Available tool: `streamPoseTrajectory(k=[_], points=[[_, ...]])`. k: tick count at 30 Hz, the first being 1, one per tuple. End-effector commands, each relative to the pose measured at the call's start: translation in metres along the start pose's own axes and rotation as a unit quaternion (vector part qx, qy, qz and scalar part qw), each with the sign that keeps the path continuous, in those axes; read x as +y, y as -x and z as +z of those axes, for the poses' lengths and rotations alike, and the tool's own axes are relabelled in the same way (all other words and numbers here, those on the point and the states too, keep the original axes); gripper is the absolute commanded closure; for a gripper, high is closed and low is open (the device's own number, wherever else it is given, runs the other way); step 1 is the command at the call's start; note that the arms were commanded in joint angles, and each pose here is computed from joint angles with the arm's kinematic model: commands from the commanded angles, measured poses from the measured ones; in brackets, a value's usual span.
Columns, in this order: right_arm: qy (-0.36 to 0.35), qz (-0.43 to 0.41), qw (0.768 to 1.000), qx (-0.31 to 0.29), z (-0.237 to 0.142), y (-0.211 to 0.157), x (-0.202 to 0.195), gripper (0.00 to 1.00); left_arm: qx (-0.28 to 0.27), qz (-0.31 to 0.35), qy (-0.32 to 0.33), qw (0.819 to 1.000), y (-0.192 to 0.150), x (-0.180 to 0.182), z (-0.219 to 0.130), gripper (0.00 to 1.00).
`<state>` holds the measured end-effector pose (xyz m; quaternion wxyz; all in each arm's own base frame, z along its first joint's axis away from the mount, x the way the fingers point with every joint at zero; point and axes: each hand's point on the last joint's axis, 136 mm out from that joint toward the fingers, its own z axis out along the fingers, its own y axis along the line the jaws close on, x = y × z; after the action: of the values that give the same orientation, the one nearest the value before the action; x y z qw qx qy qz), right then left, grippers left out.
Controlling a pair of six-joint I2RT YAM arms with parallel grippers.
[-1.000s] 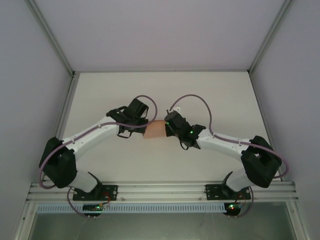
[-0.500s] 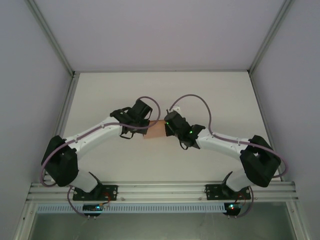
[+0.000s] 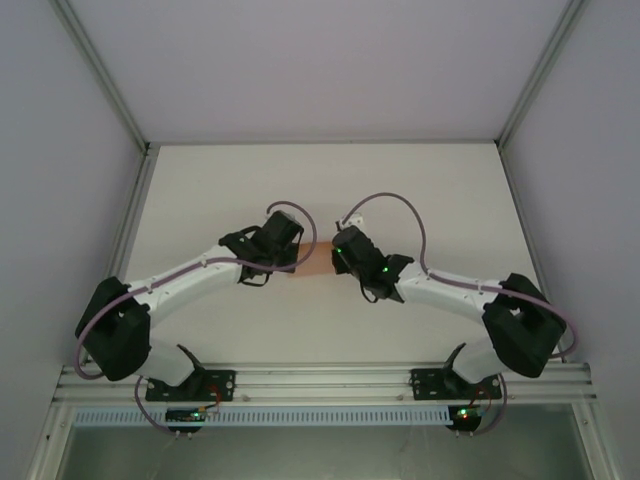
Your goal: Assemble paper box
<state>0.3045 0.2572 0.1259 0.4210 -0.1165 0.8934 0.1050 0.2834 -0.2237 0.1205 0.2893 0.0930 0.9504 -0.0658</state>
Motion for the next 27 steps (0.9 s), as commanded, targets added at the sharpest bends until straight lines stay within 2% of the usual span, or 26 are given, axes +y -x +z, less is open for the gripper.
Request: streamPoseTrajectory(k=[1, 4, 8, 10, 13, 18, 23, 27], points=[[0.043, -0.027, 0.996, 0.070, -0.010, -0.030, 0.003, 0.65, 0.110, 0.021, 0.001, 0.994, -0.061, 0.002, 0.019, 1.00], [0.092, -0.017, 0.995, 0.025, -0.027, 0.008, 0.010, 0.43, 0.110, 0.026, 0.003, 0.994, -0.060, 0.002, 0.019, 1.00], [0.145, 0.000, 0.989, -0.028, -0.047, 0.048, 0.013, 0.26, 0.107, 0.029, 0.001, 0.994, -0.057, 0.001, 0.018, 1.00], [0.144, 0.016, 0.988, -0.043, -0.051, 0.061, 0.004, 0.21, 0.106, 0.030, 0.002, 0.994, -0.056, 0.001, 0.018, 1.00], [0.114, 0.060, 0.991, -0.046, -0.042, 0.068, -0.019, 0.21, 0.107, 0.034, -0.002, 0.994, -0.055, -0.001, 0.018, 1.00], [0.112, 0.082, 0.990, 0.005, -0.015, 0.050, -0.031, 0.23, 0.109, 0.041, -0.004, 0.993, -0.053, -0.002, 0.016, 1.00], [0.110, 0.084, 0.987, 0.078, 0.006, 0.008, -0.034, 0.30, 0.107, 0.044, -0.007, 0.993, -0.051, -0.004, 0.015, 0.99], [0.086, 0.107, 0.984, 0.109, 0.013, -0.025, -0.045, 0.33, 0.094, 0.048, -0.019, 0.994, -0.043, -0.007, 0.008, 0.90]])
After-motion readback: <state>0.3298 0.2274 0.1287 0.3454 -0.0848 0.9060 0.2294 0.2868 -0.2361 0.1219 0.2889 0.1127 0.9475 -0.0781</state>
